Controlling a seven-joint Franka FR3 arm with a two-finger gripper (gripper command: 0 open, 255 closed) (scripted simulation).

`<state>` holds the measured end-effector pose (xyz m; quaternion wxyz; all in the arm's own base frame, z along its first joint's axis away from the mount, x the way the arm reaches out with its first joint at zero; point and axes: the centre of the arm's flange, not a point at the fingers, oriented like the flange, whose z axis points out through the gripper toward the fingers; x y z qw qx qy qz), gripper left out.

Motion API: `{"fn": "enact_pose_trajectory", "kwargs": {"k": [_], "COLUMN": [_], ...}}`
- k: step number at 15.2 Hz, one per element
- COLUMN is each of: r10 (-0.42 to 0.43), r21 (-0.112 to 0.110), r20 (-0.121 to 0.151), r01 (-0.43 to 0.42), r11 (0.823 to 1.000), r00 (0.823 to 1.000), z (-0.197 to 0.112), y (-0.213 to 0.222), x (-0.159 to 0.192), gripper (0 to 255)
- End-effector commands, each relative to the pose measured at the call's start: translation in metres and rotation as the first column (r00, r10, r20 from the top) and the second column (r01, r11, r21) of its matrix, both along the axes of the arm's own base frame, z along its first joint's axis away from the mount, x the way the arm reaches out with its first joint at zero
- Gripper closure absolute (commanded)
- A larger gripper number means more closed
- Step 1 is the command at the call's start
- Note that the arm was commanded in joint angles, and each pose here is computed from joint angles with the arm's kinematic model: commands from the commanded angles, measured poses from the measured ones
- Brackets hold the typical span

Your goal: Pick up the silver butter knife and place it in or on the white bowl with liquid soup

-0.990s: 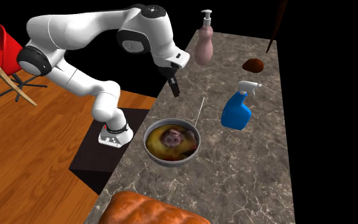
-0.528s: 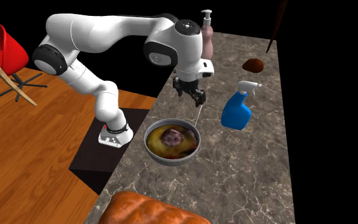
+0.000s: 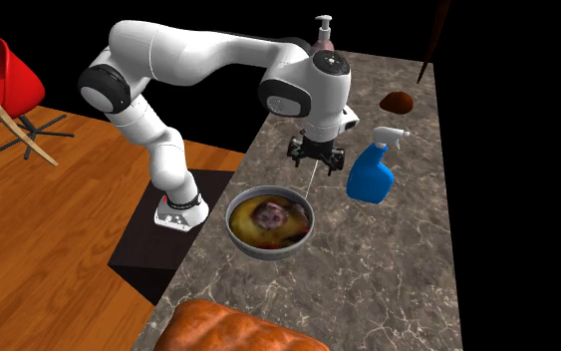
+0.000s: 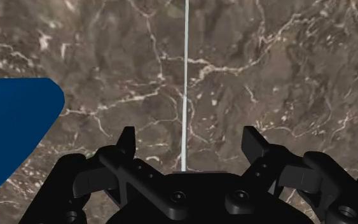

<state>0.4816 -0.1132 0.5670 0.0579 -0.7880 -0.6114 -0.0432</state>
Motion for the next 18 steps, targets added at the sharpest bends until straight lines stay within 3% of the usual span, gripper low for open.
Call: {"fn": "enact_pose_trajectory", "kwargs": {"k": [1, 3, 11, 12, 18], "r10": [0.004, 0.004, 0.004, 0.004, 0.004], "r21": [0.000, 0.000, 0.000, 0.000, 0.000], "r20": [0.001, 0.001, 0.001, 0.001, 0.001], "r01": [-0.004, -0.004, -0.004, -0.004, -0.004], "r11": [1.000, 1.000, 1.000, 1.000, 1.000], "r00": [1.000, 1.000, 1.000, 1.000, 1.000], "z": [-0.011, -0.025, -0.025, -0.025, -0.025], "y": [0.002, 0.004, 0.004, 0.004, 0.004], "x": [0.001, 0.001, 0.001, 0.001, 0.001], "gripper": [0, 0, 0, 255, 255]}}
